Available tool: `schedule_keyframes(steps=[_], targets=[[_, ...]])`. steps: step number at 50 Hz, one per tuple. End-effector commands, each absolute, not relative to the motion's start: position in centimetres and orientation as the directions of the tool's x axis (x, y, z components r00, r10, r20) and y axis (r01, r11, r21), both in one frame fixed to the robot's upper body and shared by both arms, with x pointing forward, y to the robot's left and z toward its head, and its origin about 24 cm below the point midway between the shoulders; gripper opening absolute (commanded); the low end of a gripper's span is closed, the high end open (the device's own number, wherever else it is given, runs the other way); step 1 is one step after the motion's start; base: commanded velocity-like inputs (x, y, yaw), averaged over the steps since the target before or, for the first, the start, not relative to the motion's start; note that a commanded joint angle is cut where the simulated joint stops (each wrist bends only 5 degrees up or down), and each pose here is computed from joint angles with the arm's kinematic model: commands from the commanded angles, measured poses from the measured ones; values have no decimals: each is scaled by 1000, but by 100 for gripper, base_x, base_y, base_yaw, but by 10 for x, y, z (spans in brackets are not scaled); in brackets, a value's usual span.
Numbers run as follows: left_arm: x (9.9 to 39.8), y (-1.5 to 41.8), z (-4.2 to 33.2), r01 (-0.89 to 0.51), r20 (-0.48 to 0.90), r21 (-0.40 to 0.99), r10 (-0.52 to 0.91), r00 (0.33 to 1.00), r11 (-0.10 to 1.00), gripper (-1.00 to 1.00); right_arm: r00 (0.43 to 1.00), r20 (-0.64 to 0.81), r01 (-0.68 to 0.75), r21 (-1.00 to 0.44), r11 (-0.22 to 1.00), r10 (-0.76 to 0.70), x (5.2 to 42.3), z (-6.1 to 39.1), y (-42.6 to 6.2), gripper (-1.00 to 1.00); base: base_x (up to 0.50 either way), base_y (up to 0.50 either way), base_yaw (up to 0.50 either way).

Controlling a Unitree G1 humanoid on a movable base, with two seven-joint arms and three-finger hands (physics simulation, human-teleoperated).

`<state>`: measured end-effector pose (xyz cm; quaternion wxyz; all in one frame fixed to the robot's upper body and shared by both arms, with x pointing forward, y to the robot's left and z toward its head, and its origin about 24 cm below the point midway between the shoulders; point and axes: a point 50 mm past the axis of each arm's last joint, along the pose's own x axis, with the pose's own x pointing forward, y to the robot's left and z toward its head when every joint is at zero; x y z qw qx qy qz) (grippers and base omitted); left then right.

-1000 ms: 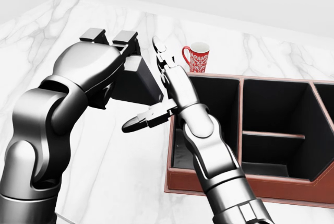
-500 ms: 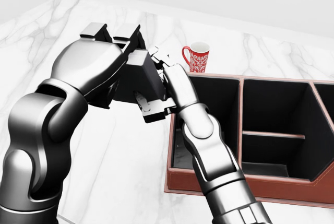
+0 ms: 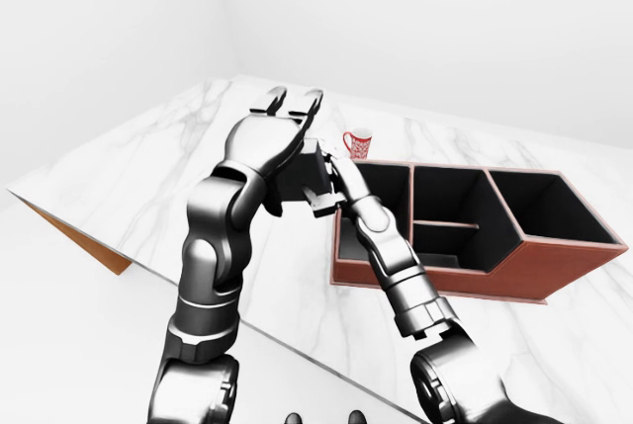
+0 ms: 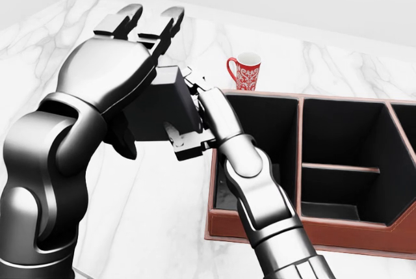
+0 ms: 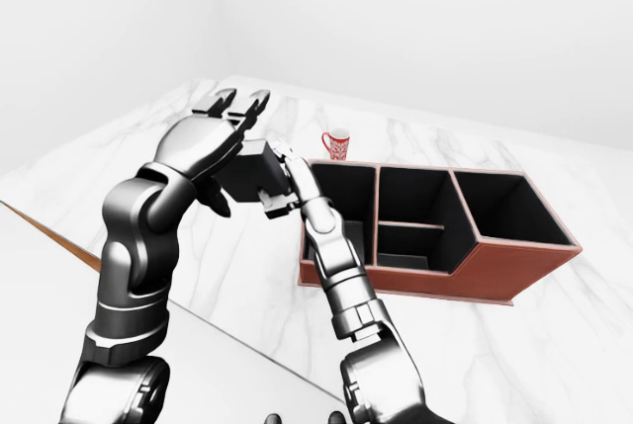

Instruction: Pick up the book and place it in the right compartment of the caddy.

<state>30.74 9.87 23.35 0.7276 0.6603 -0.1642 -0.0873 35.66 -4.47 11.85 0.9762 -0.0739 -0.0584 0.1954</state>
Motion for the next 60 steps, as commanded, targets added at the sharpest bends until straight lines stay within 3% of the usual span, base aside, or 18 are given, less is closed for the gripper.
schedule_keyframes(steps=[1, 16, 18, 33, 48, 60], targets=[[306, 99, 235, -95, 133, 987, -339, 931, 127, 100, 919, 113, -357, -159, 920, 377, 358, 125, -46, -100, 0, 0, 0], [295, 101, 233, -101, 158, 979, -341, 927, 180, 100, 933, 121, -320, -157, 934, 339, 369, 129, -60, -100, 0, 0, 0], [294, 102, 233, -102, 163, 976, -334, 928, 192, 100, 932, 111, -336, -99, 937, 346, 370, 132, -62, -100, 0, 0, 0], [297, 113, 242, -123, 185, 970, -305, 934, 210, 100, 945, 114, -290, -140, 947, 307, 375, 120, -73, -100, 0, 0, 0], [304, 124, 252, -134, 198, 966, -297, 934, 222, 100, 953, 135, -248, -163, 955, 271, 379, 140, -88, -100, 0, 0, 0], [316, 135, 246, -85, 190, 944, -315, 930, 318, 100, 963, 155, -195, -171, 966, 222, 381, 152, -109, -100, 0, 0, 0]])
